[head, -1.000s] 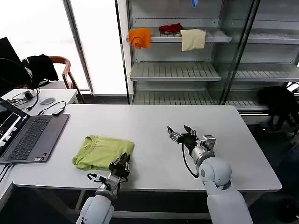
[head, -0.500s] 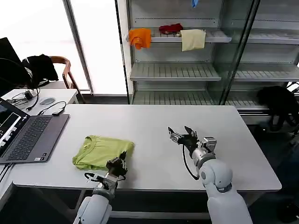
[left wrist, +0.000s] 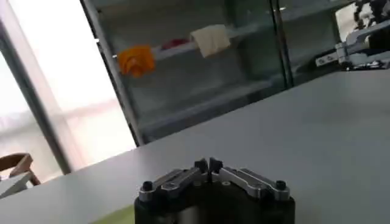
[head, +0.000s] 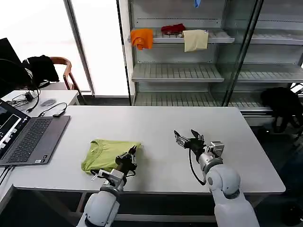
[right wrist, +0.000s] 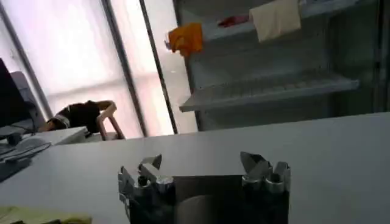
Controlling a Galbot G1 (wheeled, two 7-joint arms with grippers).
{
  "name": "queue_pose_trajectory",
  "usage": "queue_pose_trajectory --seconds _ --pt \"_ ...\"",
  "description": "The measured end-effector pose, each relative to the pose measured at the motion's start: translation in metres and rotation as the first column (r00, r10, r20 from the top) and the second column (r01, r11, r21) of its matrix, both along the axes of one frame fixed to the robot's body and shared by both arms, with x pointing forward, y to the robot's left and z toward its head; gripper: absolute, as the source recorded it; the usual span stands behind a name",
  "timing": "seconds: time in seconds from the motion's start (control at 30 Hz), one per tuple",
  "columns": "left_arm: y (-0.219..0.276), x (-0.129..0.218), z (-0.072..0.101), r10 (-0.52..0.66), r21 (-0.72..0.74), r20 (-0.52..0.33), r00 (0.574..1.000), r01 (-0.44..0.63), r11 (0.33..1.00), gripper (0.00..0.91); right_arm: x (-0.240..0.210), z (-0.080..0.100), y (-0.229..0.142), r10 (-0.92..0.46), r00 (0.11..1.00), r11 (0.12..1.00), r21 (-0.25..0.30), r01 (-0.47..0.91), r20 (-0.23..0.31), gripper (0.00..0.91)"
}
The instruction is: Fold and organize the clothes.
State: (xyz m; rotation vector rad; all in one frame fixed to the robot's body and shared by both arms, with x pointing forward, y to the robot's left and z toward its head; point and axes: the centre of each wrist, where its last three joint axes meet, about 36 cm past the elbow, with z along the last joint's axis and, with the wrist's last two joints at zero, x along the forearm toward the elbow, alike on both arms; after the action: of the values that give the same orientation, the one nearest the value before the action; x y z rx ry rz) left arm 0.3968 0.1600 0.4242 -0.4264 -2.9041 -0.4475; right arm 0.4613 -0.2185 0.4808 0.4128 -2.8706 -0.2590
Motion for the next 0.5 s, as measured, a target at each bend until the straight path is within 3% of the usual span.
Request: queue_pose_trajectory --seconds 0.3,0.33,0.37,0.4,0.5 --pt "-0.037 0.007 -0.009 -0.066 -0.051 -0.026 0.998 0.064 0.997 0.0 -0.009 0.003 -0.008 -0.009 1.0 1.0 -0.004 0.009 0.005 0.907" --pt "-0.042 0.006 -0.01 -0.074 -0.056 -0.032 0.997 0.072 0.996 0.091 -0.01 0.003 -0.008 -0.009 1.0 1.0 -0.003 0.009 0.004 0.907" --pt "-0.046 0.006 -0.012 -0.084 -0.06 -0.038 0.996 0.081 0.995 0.091 -0.011 0.002 -0.008 -0.007 1.0 1.0 0.0 0.007 0.002 0.907" --pt "-0.049 0.005 -0.012 -0.089 -0.062 -0.042 0.995 0.086 0.994 0.907 -0.012 0.002 -0.007 -0.006 1.0 1.0 0.002 0.006 0.001 0.907" --pt "-0.052 0.004 -0.014 -0.099 -0.064 -0.051 0.994 0.096 0.993 0.907 -0.015 -0.001 -0.004 0.001 1.0 1.0 0.014 -0.001 -0.012 0.907"
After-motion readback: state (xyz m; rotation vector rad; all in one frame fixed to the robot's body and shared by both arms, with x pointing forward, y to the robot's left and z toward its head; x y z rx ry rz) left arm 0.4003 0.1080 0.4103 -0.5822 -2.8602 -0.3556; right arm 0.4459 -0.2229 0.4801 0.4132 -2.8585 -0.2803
